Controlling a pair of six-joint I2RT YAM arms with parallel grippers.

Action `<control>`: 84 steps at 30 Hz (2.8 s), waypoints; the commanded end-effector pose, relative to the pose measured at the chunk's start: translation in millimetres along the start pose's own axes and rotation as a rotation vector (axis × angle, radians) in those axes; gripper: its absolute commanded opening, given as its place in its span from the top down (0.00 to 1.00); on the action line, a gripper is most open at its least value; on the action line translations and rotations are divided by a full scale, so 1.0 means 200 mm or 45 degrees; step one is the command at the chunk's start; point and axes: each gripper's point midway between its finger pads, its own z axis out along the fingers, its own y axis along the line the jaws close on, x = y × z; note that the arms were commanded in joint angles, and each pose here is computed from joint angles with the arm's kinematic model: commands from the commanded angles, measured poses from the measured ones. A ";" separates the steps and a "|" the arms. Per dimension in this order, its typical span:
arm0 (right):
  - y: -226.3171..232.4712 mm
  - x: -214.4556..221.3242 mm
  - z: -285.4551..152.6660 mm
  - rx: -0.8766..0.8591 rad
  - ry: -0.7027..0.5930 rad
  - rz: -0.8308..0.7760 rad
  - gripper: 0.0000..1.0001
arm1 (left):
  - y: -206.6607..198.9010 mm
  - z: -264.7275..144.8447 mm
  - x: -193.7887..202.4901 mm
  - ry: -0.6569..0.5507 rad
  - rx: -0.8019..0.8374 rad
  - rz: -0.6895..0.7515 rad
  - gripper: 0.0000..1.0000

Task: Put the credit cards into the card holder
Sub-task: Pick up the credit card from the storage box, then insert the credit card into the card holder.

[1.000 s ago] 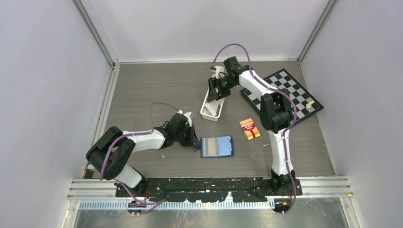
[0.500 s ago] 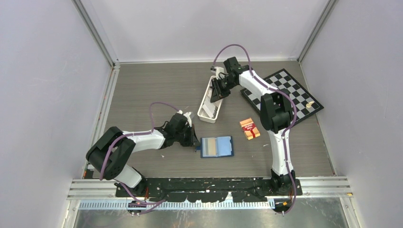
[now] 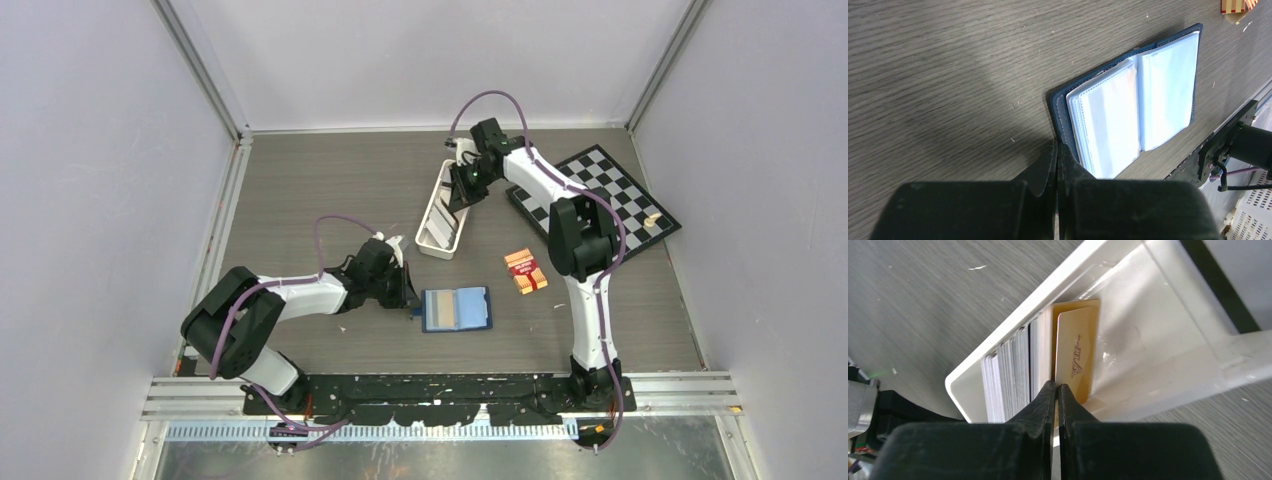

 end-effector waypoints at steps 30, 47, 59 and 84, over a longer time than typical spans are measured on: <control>-0.12 -0.09 -0.02 0.676 -0.020 -0.130 0.99 | 0.19 -0.02 0.11 0.065 -0.170 -0.004 1.00; 0.50 -0.20 -0.78 0.329 -0.564 0.056 1.00 | 0.18 -0.03 0.09 0.048 -0.172 -0.001 1.00; 0.71 0.58 -0.70 -0.118 -0.359 0.387 0.99 | 0.20 -0.01 0.07 0.050 -0.188 0.012 1.00; 0.56 1.09 -0.32 -0.200 -0.124 0.565 1.00 | 0.21 0.00 0.08 0.078 -0.207 0.005 1.00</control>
